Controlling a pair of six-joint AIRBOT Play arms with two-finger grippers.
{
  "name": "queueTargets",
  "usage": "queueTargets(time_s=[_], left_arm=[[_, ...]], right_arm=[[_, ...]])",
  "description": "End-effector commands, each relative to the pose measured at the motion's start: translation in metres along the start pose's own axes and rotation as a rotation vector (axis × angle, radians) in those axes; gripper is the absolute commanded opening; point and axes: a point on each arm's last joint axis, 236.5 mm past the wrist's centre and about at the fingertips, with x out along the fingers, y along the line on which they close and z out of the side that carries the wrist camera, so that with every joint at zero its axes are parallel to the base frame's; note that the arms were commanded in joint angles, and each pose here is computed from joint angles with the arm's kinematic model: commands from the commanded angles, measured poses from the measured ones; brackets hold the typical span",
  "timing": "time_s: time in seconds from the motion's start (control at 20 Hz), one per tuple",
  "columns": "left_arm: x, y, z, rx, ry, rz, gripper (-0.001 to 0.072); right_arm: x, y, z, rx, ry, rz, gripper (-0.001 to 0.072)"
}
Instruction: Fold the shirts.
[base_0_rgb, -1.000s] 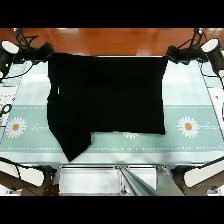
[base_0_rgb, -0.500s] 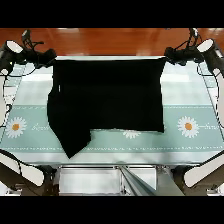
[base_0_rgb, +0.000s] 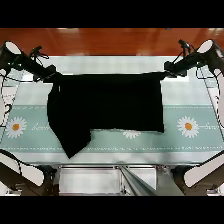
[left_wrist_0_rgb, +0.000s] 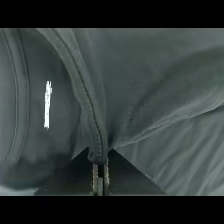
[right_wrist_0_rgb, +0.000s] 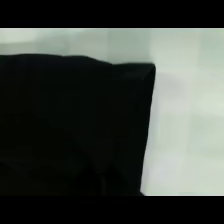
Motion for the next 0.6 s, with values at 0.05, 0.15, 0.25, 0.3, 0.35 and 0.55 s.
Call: queueTargets(time_s=[0.05,0.15,0.25,0.3,0.35,0.55], left_arm=[[0.002,0.010,-0.025,-0.007,0.109,0.056,0.0031],[0.006,0.009,-0.028,-0.006,0.123,0.054,0.0031],[0.013,0.009,-0.034,-0.008,0.149,0.054,0.0031],[0.017,0.010,-0.038,-0.012,0.165,0.053,0.0031],[0.020,0.012,-0.043,-0.018,0.179,0.053,0.0031],[0.021,0.013,-0.051,-0.029,0.206,0.050,0.0052]], right_arm=[[0.003,-0.006,-0.024,0.000,0.106,-0.011,0.0030],[0.010,-0.007,-0.034,0.007,0.155,-0.006,0.0030],[0.015,-0.009,-0.039,0.011,0.177,-0.004,0.0030],[0.016,-0.009,-0.038,0.013,0.176,-0.004,0.0030],[0.016,-0.010,-0.038,0.016,0.175,-0.006,0.0030],[0.015,-0.009,-0.043,0.032,0.194,-0.004,0.0302]])
